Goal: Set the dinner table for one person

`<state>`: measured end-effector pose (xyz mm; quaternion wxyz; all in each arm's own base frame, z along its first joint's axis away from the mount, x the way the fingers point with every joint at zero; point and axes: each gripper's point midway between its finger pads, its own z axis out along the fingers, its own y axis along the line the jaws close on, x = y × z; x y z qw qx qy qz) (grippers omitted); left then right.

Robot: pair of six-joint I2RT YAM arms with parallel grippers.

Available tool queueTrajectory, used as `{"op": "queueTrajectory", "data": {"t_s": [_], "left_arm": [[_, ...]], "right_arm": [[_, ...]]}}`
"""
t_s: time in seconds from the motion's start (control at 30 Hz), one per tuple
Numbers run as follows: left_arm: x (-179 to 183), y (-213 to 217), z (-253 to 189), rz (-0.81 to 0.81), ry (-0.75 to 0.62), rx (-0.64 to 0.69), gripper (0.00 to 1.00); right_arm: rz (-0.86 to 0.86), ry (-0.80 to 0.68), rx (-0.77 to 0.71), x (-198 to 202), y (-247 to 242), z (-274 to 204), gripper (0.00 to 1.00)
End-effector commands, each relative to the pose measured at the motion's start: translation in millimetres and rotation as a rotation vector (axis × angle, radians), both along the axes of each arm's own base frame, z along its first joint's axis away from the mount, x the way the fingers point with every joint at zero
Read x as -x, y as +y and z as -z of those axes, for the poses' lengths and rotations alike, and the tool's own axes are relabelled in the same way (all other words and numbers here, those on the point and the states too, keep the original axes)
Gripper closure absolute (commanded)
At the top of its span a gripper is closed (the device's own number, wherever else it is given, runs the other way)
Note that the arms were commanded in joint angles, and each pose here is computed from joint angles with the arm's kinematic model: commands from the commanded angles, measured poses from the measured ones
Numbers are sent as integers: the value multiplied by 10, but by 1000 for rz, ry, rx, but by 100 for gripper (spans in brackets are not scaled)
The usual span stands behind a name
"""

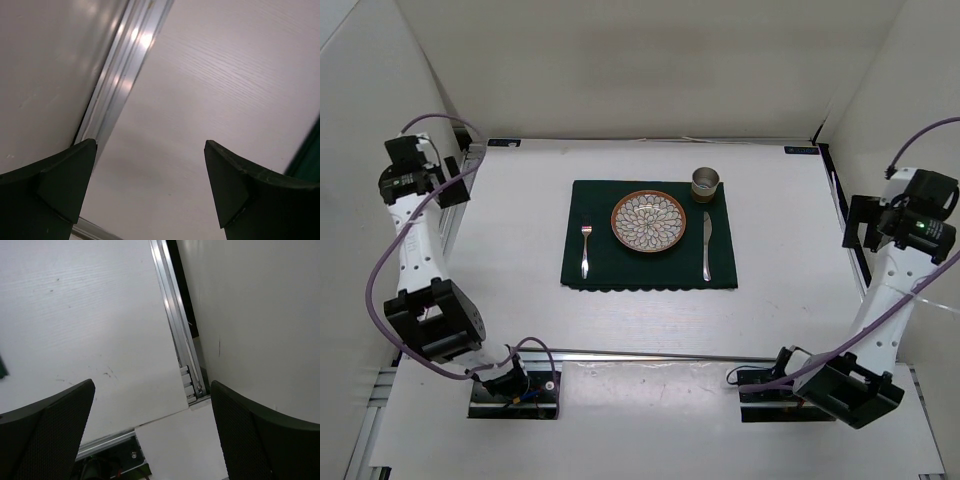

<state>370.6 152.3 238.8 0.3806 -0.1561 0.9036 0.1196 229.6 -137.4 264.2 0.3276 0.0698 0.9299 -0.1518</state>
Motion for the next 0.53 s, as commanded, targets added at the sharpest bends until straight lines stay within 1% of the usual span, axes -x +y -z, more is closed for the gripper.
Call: {"op": "queueTrajectory", "data": {"t_s": [0.0, 0.03, 0.1, 0.27, 0.5], "left_arm": [[89, 225, -118, -31, -42, 0, 0], [127, 301, -117, -57, -48, 13, 0], [152, 300, -114, -55, -52, 22, 0], [150, 268, -76, -71, -58, 54, 0], [150, 268, -76, -71, -58, 54, 0]], "right_arm": [[43, -153, 2, -129, -170, -285, 1], [44, -159, -8, -125, -177, -285, 1], [46, -152, -21, -123, -185, -213, 1], [30, -155, -1, -150, -213, -214, 1], [8, -188, -3, -211, -192, -281, 1]]}}
